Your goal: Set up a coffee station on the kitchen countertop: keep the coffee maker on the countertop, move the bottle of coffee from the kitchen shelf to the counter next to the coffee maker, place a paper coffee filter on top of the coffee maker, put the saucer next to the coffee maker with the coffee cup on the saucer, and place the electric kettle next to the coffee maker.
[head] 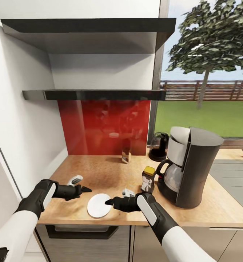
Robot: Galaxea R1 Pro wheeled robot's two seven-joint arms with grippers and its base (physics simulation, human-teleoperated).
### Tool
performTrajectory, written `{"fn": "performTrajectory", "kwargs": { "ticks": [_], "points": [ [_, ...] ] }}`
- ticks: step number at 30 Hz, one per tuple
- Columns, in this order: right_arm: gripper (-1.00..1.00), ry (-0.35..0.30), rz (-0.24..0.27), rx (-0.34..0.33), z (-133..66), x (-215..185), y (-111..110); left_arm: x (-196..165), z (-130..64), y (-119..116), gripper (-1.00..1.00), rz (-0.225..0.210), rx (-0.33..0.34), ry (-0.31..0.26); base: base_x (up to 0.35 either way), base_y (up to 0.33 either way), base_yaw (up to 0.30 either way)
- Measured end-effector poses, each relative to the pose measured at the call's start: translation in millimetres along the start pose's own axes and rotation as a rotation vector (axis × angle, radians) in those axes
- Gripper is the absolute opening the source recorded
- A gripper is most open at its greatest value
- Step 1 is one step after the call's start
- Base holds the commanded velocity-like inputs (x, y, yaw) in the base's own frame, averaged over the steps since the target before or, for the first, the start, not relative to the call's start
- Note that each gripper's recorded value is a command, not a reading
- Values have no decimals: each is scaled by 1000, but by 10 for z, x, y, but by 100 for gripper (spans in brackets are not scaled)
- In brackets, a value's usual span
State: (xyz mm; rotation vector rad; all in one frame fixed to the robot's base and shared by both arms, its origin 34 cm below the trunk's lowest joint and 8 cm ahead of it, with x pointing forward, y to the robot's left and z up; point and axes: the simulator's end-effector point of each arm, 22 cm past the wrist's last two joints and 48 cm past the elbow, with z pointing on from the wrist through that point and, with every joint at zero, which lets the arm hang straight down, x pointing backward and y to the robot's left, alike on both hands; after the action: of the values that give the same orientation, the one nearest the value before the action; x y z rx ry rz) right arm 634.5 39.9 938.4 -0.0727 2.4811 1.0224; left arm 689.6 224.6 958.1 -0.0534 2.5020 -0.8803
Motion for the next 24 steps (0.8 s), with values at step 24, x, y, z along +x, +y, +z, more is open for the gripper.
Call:
{"fn": "performTrajectory", "kwargs": {
  "ticks": [24],
  "points": [
    [100, 3, 26, 15, 64, 88, -133, 346, 285, -128, 100, -66, 47, 77, 0, 0, 0]
  ]
}}
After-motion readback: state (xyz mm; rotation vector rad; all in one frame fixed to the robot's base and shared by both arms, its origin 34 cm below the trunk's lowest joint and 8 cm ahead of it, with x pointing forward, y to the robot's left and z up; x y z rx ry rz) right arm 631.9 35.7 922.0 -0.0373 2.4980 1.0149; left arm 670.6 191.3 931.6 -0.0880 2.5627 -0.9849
